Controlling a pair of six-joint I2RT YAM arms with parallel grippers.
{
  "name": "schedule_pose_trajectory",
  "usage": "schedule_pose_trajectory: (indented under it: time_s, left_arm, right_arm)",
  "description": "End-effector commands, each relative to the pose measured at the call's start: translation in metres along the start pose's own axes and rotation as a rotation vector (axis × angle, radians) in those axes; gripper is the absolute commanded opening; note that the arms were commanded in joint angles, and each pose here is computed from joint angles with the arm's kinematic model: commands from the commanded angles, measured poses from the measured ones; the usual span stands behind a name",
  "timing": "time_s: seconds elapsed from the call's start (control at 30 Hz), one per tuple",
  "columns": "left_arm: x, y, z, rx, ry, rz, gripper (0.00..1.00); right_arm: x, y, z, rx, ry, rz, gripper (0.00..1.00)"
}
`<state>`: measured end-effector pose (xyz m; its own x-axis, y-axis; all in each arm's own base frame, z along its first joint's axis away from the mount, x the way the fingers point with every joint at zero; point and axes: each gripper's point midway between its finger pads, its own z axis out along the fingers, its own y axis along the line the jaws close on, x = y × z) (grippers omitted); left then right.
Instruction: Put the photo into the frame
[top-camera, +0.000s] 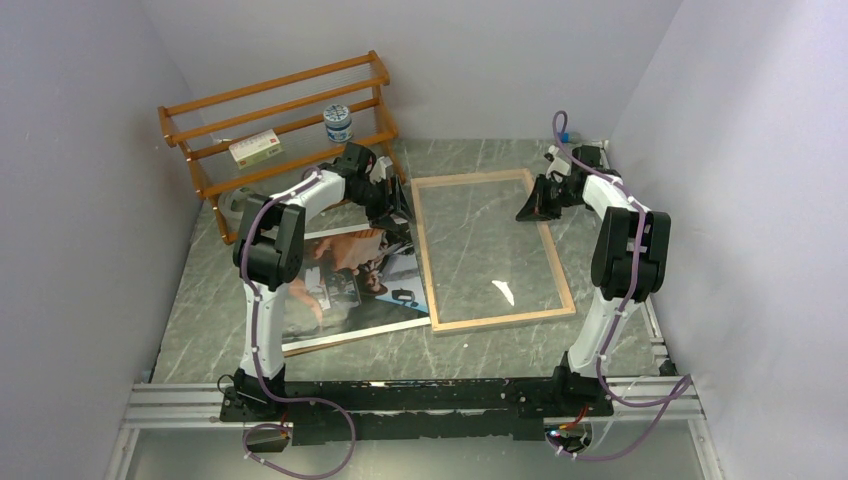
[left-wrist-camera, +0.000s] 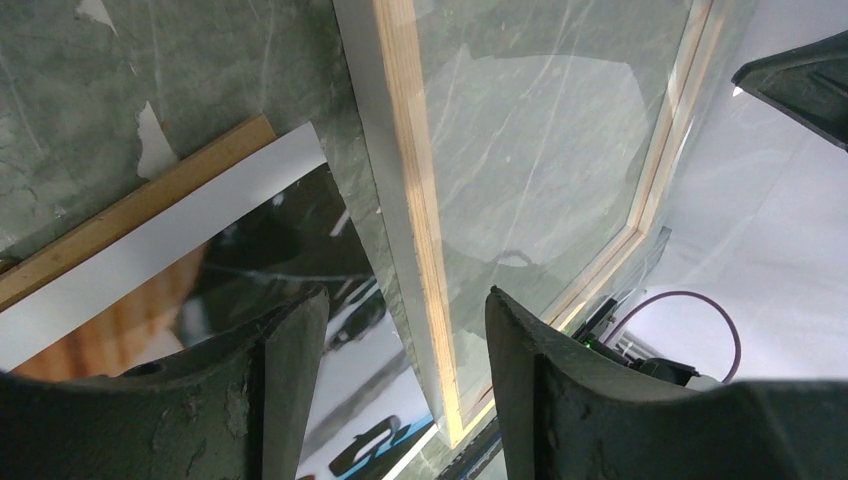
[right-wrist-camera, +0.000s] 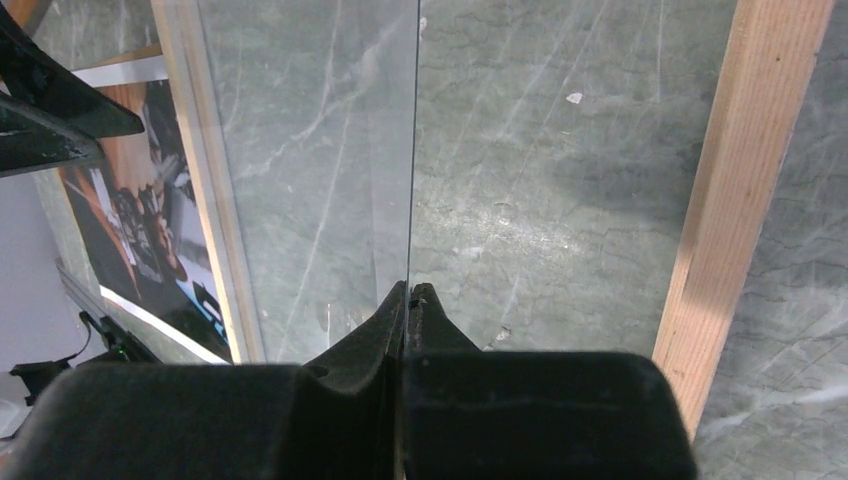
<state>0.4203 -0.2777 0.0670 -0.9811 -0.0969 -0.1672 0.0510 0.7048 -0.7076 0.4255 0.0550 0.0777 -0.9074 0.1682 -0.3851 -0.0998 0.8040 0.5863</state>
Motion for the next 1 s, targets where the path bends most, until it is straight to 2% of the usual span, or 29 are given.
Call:
schedule_pose_trajectory:
  time_s: [0.0,0.63,0.97]
  left_arm:
    - [-0.006,-0.004,0.002,-0.002,-0.009,0.015,0.64]
    - [-0.004,0.001,0.005,-0.021,-0.004,0.005,0.63]
    - [-0.003,0.001,0.006,-0.014,-0.001,-0.003,0.63]
  right_arm:
    - [-0.006,-0.006,-0.003,0.026,-0.007,-0.03,0.0]
    - [0.004,-0.019,-0.006,0.082,-0.003,0.03,0.0]
    - [0.006,-0.011,-0.002,0.017,-0.004,0.019,0.0]
